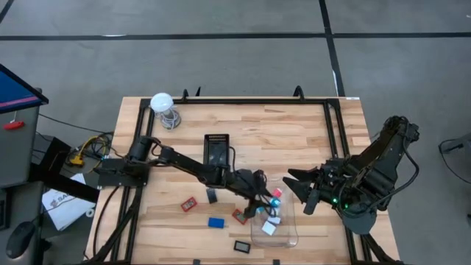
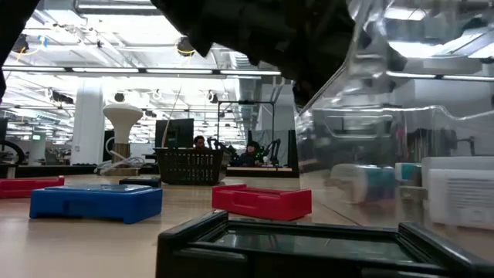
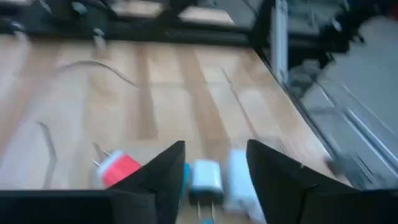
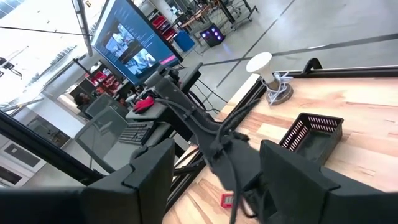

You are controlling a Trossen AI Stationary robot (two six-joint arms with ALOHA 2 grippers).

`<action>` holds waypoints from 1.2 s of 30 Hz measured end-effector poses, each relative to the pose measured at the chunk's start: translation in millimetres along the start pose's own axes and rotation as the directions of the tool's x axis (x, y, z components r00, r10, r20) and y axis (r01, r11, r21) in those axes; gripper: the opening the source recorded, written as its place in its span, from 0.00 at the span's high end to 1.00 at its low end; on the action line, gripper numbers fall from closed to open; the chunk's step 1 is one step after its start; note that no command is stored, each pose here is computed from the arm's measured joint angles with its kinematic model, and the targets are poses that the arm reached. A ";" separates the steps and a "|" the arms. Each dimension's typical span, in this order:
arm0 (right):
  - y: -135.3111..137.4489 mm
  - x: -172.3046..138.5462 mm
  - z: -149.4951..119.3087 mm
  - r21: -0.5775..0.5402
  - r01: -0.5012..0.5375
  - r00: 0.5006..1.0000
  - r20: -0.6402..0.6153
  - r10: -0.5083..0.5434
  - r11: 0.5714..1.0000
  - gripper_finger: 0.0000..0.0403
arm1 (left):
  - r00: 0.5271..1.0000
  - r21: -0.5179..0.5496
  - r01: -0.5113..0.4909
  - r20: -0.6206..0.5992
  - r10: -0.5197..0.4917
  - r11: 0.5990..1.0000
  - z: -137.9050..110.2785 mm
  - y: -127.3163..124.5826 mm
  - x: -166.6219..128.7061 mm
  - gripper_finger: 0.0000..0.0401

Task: Pick & Place Office items
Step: Adjust the transparent bin

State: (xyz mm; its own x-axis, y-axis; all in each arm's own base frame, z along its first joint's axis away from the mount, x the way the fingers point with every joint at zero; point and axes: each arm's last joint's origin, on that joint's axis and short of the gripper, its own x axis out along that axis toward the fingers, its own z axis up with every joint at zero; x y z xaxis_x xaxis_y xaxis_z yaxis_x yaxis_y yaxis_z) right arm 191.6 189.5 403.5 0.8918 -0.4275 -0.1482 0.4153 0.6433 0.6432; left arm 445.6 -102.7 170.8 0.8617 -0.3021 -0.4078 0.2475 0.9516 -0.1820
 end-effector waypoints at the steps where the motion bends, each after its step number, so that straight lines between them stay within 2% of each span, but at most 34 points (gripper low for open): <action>1: 0.1 0.0 0.0 -0.001 0.000 1.000 0.000 0.000 1.000 0.43 | 1.000 0.028 0.003 -0.020 -0.003 1.000 -0.6 -3.8 -1.2 0.62; 5: -0.4 0.0 -0.1 -0.009 0.001 1.000 0.000 -0.001 1.000 0.43 | 0.995 0.097 -0.014 -0.097 0.024 0.995 -1.9 -11.4 -9.0 0.74; 12: -1.2 0.0 -0.4 -0.023 0.005 1.000 -0.001 -0.005 1.000 0.43 | 0.969 0.118 -0.147 -0.182 0.167 0.982 -1.5 -6.5 -20.6 0.98; 36: -1.2 -1.9 -1.1 -0.027 0.000 1.000 -0.004 0.000 1.000 0.43 | 0.932 0.119 -0.194 -0.286 0.221 0.974 -9.0 0.0 -25.6 1.00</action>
State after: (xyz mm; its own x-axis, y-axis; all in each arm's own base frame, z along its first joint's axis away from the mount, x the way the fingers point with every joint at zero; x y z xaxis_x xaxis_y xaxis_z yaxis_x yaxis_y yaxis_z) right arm 189.6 190.3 402.2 0.8924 -0.4250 -0.1518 0.4203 0.6601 0.6226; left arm 419.5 -95.4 173.3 0.7312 -0.0872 -0.6765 0.1266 0.9919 0.0089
